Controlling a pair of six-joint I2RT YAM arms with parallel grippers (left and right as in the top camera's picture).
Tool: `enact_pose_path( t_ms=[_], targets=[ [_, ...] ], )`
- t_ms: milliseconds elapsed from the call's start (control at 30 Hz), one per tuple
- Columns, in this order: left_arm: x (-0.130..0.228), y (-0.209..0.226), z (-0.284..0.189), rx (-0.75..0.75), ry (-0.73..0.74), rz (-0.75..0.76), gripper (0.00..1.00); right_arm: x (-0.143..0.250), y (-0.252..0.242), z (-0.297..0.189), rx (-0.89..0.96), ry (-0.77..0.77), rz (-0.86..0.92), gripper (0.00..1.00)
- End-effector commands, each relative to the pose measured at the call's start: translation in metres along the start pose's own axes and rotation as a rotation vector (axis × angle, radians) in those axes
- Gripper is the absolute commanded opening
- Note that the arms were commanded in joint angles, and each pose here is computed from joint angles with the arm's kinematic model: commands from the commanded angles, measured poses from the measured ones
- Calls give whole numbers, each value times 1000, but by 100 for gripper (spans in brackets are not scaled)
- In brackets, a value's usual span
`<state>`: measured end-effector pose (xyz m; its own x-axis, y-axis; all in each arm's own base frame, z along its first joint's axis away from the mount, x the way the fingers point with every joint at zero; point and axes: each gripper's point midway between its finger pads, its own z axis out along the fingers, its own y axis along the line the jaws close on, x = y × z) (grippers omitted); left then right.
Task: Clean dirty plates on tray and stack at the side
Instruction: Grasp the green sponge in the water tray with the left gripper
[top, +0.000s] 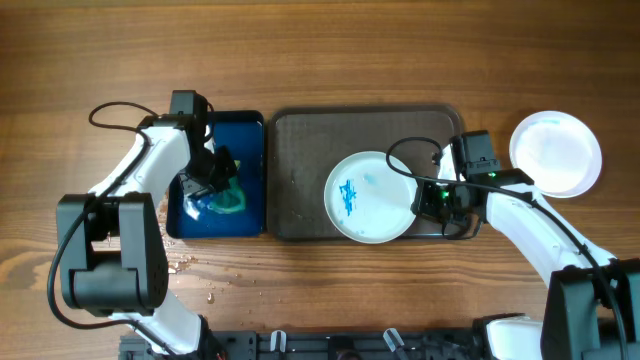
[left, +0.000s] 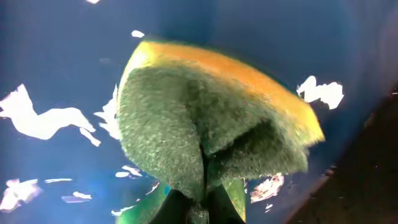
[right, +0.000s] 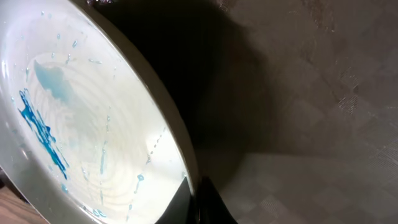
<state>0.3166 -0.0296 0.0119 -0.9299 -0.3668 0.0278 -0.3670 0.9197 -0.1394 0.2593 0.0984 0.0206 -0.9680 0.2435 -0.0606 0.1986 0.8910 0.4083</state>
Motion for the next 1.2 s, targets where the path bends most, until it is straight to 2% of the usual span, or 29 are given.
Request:
enact_pose_path(
  t_ms=[0, 167, 267, 367, 500, 600, 700, 833, 1000, 1033, 1133, 1167],
  targets=[
    [1, -25, 3, 144, 29, 40, 4, -3, 7, -2, -19, 4, -24, 4],
    [-6, -26, -12, 142, -24, 1, 4, -1, 7, -2, -22, 13, -24, 4],
    [-19, -4, -39, 13, -160, -53, 4, -1, 8, -2, -23, 12, -24, 4],
    [-27, 8, -68, -89, -291, -36, 4, -2, 8, -2, -23, 10, -25, 4],
    [-31, -6, -99, -165, -456, 42, 4, -4, 9, -2, -27, 3, -27, 4],
    [-36, -12, -116, -328, -599, 103, 4, -3, 8, -2, -26, 4, -26, 5],
    [-38, -18, -135, -456, -733, 116, 4, -3, 9, -2, -27, 3, -26, 5],
    [-36, -27, -152, -538, -846, 129, 4, -3, 9, -2, -26, 3, -27, 4],
    [-35, -29, -152, -541, -852, 137, 4, -3, 9, -2, -26, 3, -27, 4],
    [-31, -33, -145, -504, -812, 153, 4, -3, 9, -2, -26, 3, -27, 5],
    [-17, -49, -116, -329, -649, 182, 4, -3, 9, -2, -27, 4, -27, 5],
    [-6, -62, -96, -151, -502, 172, 4, -3, 8, -2, -26, 4, -27, 5]
  ],
)
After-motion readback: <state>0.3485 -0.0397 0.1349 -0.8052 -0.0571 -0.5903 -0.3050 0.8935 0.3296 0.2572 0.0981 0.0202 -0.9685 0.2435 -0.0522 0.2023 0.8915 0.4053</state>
